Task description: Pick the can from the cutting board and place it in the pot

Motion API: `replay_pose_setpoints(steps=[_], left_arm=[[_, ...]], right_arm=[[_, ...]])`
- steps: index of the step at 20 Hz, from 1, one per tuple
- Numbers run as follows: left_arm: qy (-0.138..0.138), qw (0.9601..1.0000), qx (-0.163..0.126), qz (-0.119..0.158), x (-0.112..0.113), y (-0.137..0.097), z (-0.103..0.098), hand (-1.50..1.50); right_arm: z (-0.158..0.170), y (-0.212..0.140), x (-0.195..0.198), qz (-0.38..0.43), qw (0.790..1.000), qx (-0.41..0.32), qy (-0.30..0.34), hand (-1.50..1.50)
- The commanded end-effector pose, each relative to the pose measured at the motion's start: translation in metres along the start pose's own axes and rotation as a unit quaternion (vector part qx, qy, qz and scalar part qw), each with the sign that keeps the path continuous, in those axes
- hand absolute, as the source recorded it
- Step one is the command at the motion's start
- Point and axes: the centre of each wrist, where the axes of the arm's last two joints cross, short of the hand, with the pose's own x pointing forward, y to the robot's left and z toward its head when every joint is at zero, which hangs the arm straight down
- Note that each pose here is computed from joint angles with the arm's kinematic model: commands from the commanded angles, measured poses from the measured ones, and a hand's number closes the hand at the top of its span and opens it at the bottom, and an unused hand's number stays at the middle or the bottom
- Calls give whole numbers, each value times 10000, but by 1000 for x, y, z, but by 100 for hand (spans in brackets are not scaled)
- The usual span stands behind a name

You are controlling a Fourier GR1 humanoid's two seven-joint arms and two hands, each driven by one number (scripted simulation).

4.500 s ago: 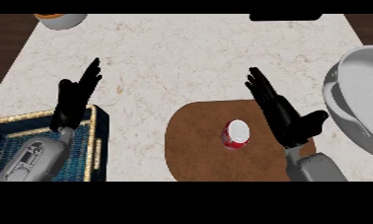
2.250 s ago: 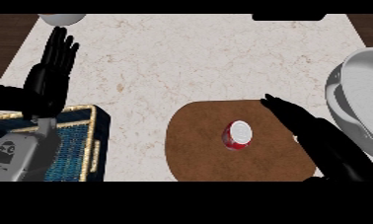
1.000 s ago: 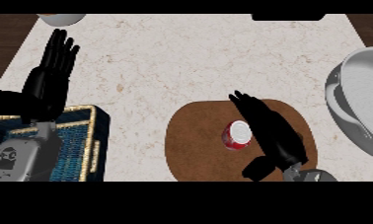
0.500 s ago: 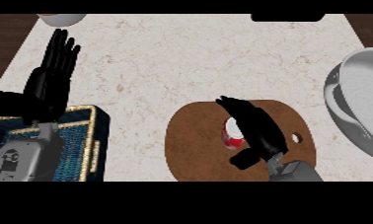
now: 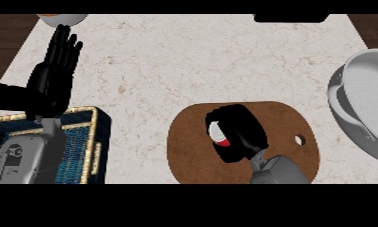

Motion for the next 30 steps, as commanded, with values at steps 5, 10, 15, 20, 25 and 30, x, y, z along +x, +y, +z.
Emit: replay_pose_setpoints(steps=[5,10,15,20,25,30], left_arm=[[64,9999,105,-46,-2,9,5,0],[17,10000,-39,29,-8,5,9,0],[-198,9996,-184,50,6,-3,-1,0],[-131,9993,-325,104,4,-11,2,0],[-224,9988,-423,126,15,-22,-9,0],[-181,9989,-428,117,11,-21,-10,0]], right_arm=[[12,9,5,563,9972,-420,273,150],[-1,-50,7,277,9820,-1372,1268,150],[-28,-85,-56,-42,8967,-2131,3879,150],[-44,-148,-81,379,7789,-3247,5353,150],[-62,-197,-83,885,6616,-4217,6137,150],[-77,-220,-84,1473,5752,-4746,6498,150]])
